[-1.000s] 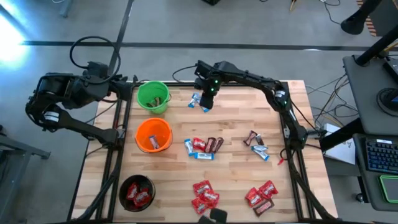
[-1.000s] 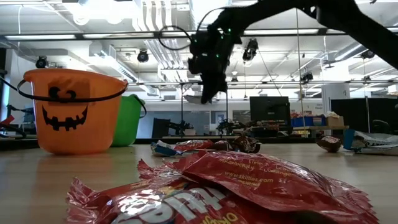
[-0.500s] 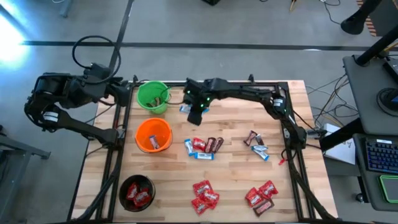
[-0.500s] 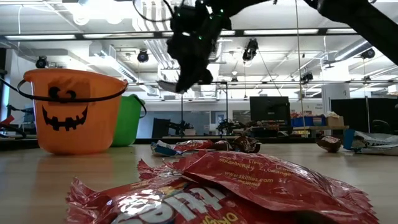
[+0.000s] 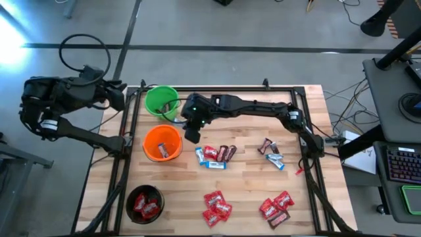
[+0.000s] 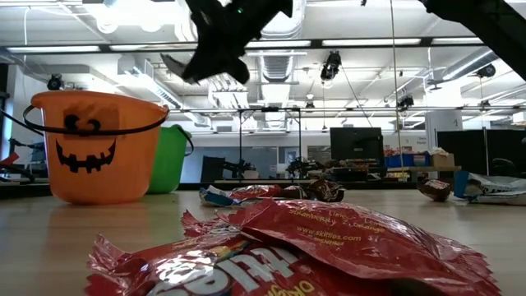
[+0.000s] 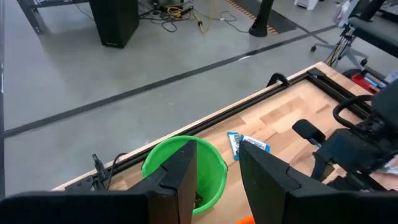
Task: Organize candy in baskets
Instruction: Put the white chocolate into the orange bucket
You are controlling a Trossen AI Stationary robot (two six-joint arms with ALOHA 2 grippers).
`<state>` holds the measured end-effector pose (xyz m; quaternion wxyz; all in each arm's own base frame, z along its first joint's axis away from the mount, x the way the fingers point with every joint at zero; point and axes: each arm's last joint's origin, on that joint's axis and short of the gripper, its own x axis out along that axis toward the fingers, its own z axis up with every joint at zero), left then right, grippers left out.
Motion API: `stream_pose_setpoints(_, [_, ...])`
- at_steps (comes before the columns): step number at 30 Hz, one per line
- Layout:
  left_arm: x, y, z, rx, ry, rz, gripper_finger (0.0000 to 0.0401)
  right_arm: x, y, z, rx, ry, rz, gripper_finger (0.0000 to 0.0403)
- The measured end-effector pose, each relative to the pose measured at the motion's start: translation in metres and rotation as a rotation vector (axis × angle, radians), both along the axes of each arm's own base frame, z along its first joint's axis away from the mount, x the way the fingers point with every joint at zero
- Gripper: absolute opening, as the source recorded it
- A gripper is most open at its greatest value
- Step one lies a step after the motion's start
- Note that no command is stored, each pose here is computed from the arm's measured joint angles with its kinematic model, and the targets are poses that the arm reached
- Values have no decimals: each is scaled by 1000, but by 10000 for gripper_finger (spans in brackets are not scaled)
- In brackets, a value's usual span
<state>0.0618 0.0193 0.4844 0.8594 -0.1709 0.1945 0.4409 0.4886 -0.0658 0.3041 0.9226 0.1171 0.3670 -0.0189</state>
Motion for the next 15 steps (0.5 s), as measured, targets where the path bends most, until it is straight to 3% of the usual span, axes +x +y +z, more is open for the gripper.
stream_pose_setpoints(15, [1, -1, 0, -81, -75, 35, 102, 9, 25, 6, 55, -91, 67, 24])
